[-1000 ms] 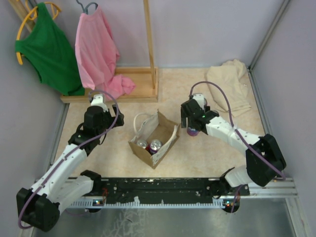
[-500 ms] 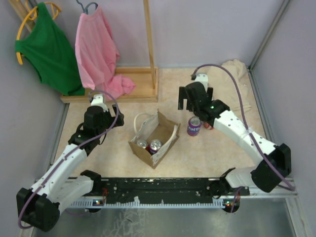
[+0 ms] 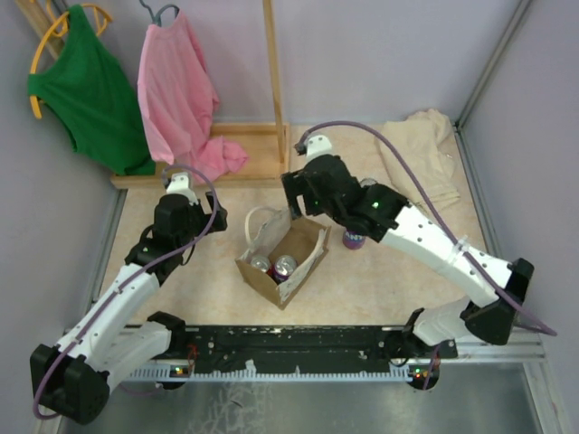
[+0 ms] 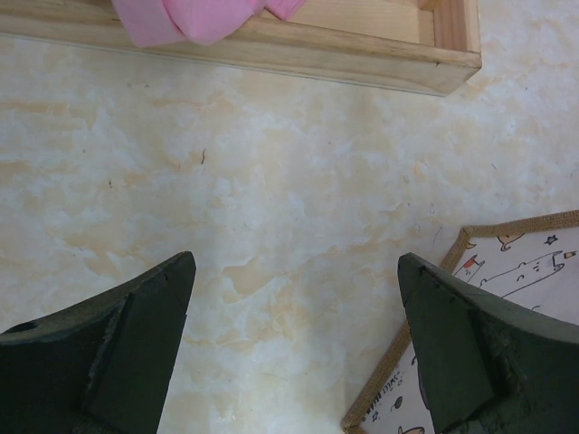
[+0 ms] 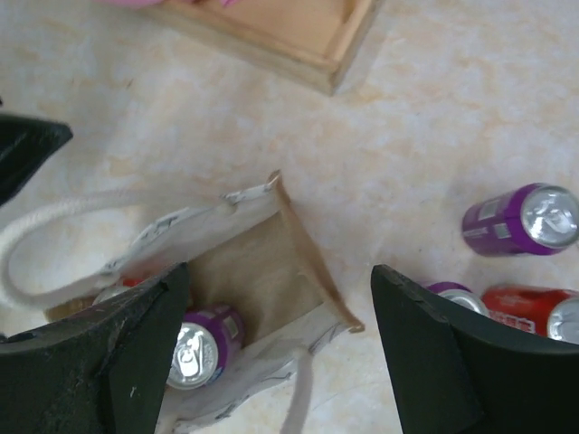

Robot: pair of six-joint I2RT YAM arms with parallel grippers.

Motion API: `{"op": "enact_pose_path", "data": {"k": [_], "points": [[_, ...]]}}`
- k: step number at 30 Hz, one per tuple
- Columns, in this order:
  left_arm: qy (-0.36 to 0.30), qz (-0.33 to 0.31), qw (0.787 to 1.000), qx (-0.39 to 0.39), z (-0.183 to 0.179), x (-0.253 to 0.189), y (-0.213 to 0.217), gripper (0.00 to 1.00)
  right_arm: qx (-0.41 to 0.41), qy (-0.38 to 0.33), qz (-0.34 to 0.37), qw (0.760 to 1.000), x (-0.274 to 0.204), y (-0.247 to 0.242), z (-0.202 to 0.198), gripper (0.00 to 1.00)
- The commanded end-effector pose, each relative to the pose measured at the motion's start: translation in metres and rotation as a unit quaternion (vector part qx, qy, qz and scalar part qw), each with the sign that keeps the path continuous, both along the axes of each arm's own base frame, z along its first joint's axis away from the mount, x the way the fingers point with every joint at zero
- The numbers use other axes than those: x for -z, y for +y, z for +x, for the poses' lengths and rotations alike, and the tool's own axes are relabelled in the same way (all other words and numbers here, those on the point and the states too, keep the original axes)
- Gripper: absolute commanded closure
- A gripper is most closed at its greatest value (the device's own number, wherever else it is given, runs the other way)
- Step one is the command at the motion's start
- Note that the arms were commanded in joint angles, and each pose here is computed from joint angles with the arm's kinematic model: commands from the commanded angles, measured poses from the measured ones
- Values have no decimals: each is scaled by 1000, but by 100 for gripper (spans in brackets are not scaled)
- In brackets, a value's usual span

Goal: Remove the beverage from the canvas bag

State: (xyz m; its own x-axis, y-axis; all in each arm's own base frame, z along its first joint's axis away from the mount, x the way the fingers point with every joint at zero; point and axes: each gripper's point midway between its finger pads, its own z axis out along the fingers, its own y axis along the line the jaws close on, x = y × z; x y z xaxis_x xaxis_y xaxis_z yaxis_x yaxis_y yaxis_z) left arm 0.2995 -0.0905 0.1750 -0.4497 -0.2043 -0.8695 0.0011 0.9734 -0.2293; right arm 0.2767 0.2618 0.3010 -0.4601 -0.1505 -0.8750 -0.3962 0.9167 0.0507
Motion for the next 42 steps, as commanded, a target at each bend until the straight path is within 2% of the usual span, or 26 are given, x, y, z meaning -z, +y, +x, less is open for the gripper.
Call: {"op": "enact_pose_path", "data": {"k": [1, 9, 15, 19, 26, 35, 42], "points": [[-7, -10, 1000, 7, -1, -2, -4, 0, -65, 50, -44, 996, 35, 28, -25, 21], [-11, -16, 1000, 10, -2, -5, -5, 0, -130, 116, -104, 979, 104, 61, -57, 21], [-13, -18, 1000, 12, -2, -8, -6, 0, -169, 167, -145, 961, 145, 54, -83, 22], [-14, -18, 1000, 10, -3, -8, -5, 0, -172, 192, -172, 951, 167, 43, -93, 28], [-12, -15, 1000, 8, -3, -8, -4, 0, -198, 211, -166, 943, 172, 45, -106, 29], [-12, -15, 1000, 6, -3, -9, -3, 0, -246, 201, -128, 939, 146, 54, -118, 21], [-13, -13, 1000, 4, -3, -9, -2, 0, -251, 227, -165, 927, 174, 50, -121, 18]]}}
